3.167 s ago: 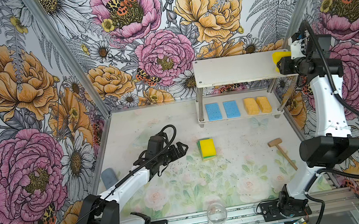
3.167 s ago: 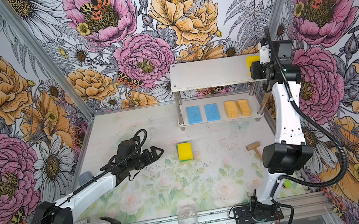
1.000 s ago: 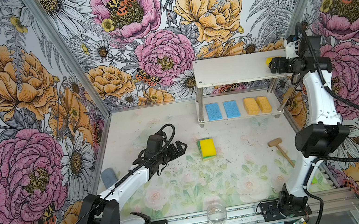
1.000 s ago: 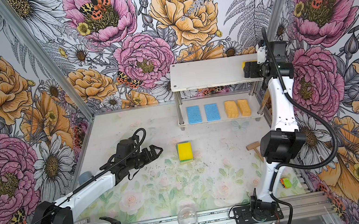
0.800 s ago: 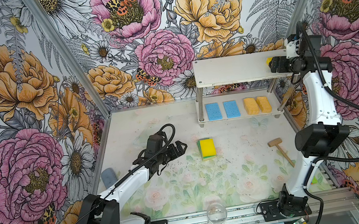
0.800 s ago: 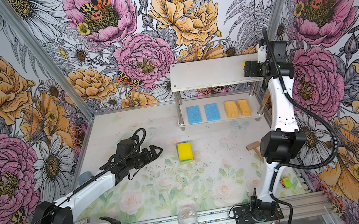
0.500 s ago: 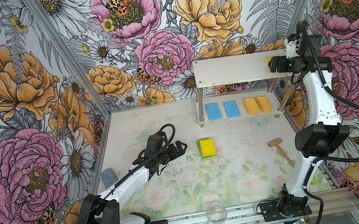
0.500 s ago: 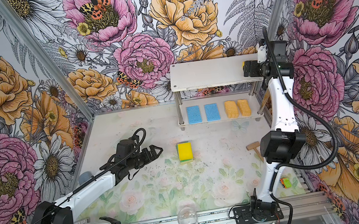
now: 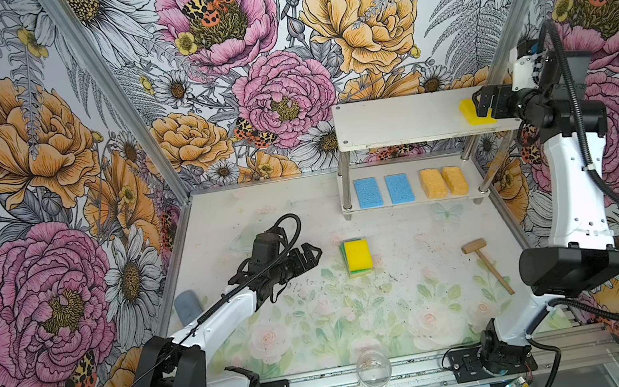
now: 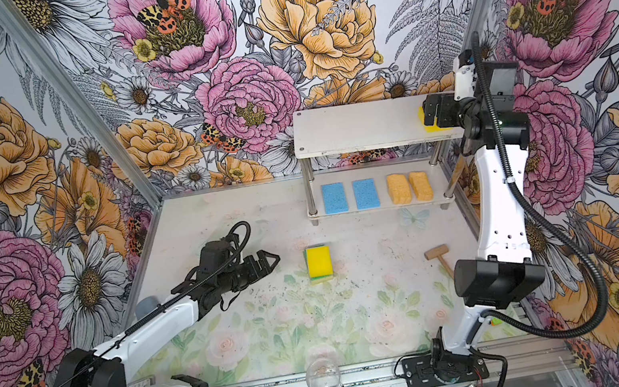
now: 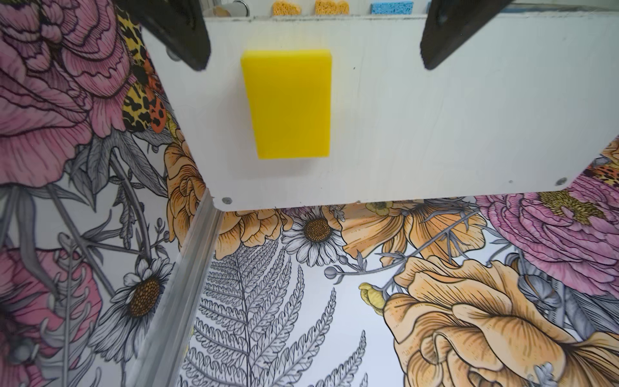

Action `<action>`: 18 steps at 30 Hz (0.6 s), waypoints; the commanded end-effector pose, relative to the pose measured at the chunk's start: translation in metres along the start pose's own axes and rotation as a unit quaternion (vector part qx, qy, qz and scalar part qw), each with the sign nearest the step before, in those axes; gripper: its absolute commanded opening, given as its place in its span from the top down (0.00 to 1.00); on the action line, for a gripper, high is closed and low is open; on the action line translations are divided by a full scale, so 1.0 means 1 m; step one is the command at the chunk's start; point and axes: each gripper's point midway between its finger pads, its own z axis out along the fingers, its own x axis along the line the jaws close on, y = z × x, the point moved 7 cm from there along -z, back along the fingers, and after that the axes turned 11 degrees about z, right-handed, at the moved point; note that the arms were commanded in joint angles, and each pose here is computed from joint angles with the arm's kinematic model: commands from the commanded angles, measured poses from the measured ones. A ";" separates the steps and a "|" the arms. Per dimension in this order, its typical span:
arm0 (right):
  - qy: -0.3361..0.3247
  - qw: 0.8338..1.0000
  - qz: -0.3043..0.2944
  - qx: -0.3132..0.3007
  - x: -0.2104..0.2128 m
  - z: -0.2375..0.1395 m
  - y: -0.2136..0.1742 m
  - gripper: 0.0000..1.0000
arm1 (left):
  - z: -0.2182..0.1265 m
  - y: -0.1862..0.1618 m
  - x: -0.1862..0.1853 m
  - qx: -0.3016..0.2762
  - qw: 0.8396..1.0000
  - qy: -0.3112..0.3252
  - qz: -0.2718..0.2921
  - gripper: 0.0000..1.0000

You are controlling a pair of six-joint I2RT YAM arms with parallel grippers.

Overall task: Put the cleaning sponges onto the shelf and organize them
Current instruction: 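Lower the sponge onto the top shelf and open the right gripper, then move the right gripper back down toward the remaining sponge stack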

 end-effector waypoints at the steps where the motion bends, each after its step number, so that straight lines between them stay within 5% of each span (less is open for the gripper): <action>1: 0.026 1.000 0.007 -0.005 0.019 -0.027 -0.008 0.00 | -0.008 0.009 -0.002 -0.021 1.000 -0.003 0.006 0.01; 18: 0.078 0.987 0.021 0.136 0.060 -0.066 -0.165 0.00 | 0.003 0.015 -0.006 -0.010 1.000 -0.016 0.007 0.01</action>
